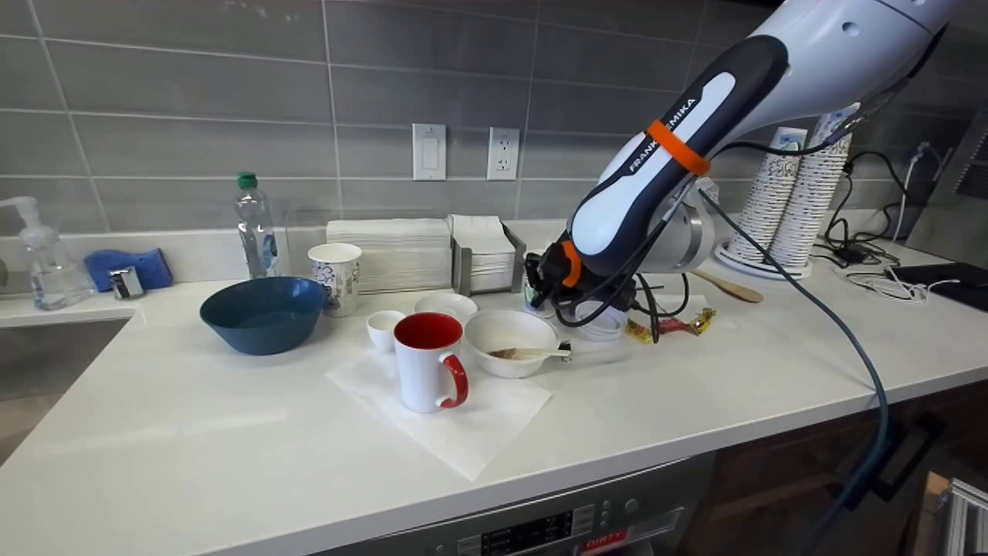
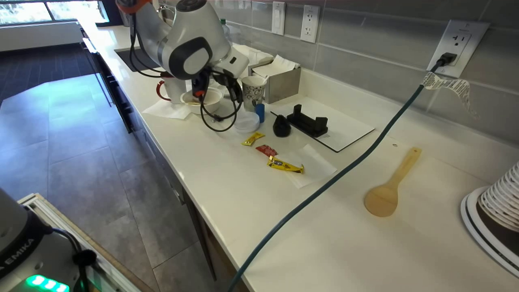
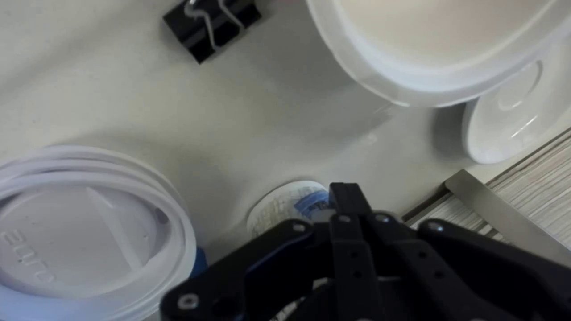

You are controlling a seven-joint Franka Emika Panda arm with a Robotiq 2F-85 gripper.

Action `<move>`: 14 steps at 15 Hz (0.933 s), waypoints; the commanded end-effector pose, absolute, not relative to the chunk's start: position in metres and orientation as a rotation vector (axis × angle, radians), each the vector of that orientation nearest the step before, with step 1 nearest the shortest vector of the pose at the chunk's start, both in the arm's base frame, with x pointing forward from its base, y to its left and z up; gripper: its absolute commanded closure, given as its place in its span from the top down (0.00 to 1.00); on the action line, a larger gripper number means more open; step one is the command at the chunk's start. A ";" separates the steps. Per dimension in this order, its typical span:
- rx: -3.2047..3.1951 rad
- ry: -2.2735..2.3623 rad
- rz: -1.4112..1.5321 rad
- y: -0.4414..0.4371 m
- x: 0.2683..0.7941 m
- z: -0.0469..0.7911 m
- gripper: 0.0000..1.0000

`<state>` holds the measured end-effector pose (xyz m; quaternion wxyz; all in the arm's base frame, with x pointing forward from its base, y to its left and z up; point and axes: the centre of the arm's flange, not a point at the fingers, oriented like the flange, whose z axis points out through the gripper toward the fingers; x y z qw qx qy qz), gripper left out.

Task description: Slide the white paper cup forward, pick up the white tea cup saucer and put it next to the wooden spoon on the kitchen counter

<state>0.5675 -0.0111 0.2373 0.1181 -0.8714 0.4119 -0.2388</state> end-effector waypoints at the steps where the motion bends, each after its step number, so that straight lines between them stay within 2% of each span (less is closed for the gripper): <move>1: -2.535 1.209 -0.750 -0.017 0.576 0.234 0.00; 14: -2.523 1.225 -0.796 -0.031 0.578 0.226 0.00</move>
